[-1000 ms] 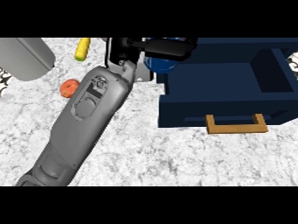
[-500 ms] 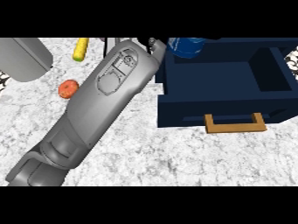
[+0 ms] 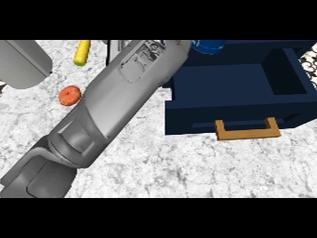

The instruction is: Pick up the can, place it into the drawer and close the drawer

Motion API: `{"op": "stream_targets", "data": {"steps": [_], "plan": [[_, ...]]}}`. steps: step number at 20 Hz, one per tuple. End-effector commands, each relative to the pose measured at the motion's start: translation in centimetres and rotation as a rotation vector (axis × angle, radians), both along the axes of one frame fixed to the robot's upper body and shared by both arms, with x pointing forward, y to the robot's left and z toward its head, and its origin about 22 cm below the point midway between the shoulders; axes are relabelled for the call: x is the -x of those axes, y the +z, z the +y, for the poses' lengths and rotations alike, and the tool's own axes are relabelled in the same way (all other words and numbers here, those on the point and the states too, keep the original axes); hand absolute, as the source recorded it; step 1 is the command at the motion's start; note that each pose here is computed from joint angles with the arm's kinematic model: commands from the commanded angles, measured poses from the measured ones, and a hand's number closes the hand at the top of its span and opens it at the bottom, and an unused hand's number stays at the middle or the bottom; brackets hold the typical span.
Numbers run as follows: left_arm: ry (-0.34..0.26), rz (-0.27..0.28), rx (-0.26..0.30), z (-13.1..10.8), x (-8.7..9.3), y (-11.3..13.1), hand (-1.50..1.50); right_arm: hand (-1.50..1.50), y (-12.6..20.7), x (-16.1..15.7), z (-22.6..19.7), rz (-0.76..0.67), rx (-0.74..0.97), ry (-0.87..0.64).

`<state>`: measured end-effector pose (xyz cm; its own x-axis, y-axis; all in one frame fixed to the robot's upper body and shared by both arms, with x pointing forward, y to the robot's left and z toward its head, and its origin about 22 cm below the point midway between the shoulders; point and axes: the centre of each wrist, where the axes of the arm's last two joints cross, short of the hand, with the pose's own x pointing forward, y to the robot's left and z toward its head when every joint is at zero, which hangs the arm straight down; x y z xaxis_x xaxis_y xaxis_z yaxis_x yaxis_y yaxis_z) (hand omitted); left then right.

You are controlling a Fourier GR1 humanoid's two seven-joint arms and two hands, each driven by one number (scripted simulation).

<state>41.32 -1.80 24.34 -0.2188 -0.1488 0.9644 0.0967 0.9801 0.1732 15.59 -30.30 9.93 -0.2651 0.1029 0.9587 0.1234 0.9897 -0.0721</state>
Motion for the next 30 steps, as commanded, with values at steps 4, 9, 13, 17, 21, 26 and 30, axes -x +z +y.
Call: {"op": "stream_targets", "data": {"steps": [4,9,13,17,21,26,30], "plan": [[0.030,0.001,-0.043,-0.4,-1.0,-0.4,1.50,-1.50,0.7,0.1,0.3,0.000,0.001,0.017],[0.040,0.013,-0.055,-0.3,-1.1,-2.2,1.50,-1.50,0.8,-1.1,0.2,-0.013,0.001,0.023],[0.080,-0.012,-0.080,0.3,-1.4,-3.9,1.50,-1.50,0.7,-0.8,-1.1,0.006,0.030,0.024],[0.069,-0.014,-0.105,0.9,-1.9,-4.9,1.50,-1.50,1.3,-2.3,0.3,-0.005,0.027,0.034],[0.095,-0.013,-0.150,0.3,-1.6,-4.6,1.50,-1.50,1.7,-3.3,0.9,-0.018,0.022,0.036],[0.115,-0.050,-0.186,0.8,-1.8,-6.1,1.50,-1.50,0.5,-2.4,0.6,-0.035,0.017,0.039],[0.171,-0.026,-0.182,1.2,-1.7,-7.3,-1.50,-1.50,1.4,-3.1,1.2,-0.042,0.014,0.056]]}}
